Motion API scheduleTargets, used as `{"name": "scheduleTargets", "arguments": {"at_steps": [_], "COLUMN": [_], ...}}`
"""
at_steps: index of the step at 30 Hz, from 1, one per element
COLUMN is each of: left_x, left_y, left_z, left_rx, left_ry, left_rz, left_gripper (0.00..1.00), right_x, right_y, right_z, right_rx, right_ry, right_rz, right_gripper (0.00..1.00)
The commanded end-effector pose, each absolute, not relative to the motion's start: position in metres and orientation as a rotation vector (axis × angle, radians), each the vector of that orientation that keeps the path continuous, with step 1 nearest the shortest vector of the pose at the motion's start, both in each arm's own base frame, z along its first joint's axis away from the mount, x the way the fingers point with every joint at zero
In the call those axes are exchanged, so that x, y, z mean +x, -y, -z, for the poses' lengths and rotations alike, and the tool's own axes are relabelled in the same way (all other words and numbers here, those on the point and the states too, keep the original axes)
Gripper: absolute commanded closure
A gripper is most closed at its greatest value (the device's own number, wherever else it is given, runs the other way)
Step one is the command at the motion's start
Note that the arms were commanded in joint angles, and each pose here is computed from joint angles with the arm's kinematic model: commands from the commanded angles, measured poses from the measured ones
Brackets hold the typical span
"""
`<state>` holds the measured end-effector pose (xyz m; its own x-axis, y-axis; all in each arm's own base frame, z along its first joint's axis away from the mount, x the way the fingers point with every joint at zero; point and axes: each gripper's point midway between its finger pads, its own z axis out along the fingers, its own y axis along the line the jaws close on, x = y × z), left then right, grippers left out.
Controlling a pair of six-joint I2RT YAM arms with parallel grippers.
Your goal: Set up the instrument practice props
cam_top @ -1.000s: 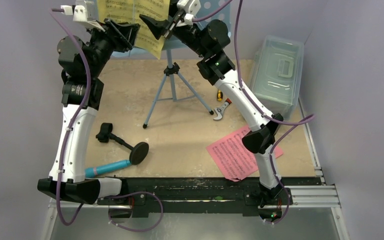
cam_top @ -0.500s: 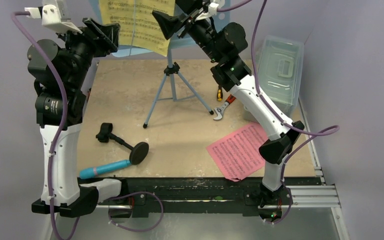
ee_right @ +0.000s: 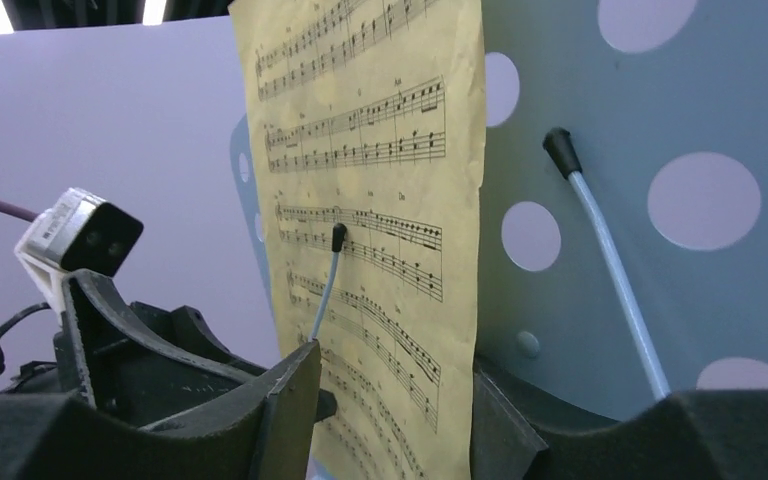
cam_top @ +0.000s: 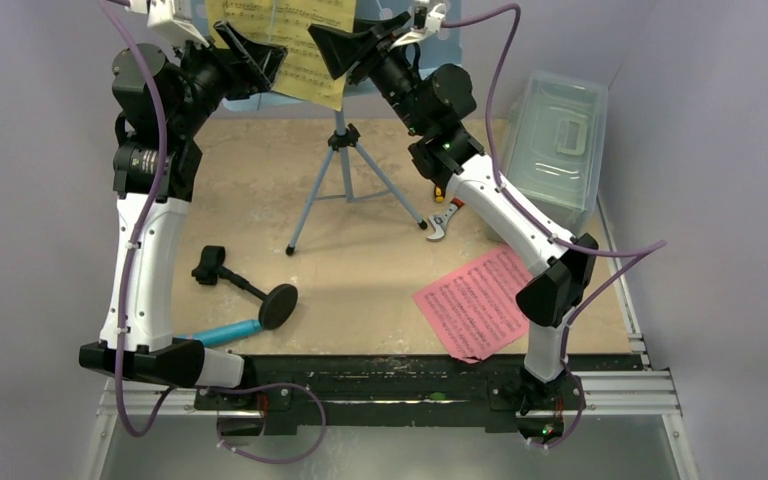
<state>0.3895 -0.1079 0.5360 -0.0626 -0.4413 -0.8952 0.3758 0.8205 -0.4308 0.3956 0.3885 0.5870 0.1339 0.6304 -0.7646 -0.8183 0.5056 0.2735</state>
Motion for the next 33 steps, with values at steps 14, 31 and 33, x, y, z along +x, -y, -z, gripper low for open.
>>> {"name": "scheduleTargets", "arguments": {"at_steps": [14,31,33], "left_x": [0.388,0.357,0.358], "left_y": [0.119,0.115,0.113], "left_z": [-0.551,-0.553,-0.551], "left_rx": [0.011,0.101,0.096], "left_ry": [-1.388,-1.194,-1.193], "left_rz": [0.744,0.692,0.678], "left_gripper": [0.69,1.00,1.00], "right_x": [0.378,0.391,0.391], "right_y": [-0.393,-0.406,-0.409], "right_z": [-0.614,-0.608,-0.605], "right_rx": [-0.527,-0.717,-0.728], "right_ry": [-0.773,-0.708,-0.705], "right_rz": [-0.831,-0.776,-0.780], "right_gripper": [1.00,1.00,1.00]}}
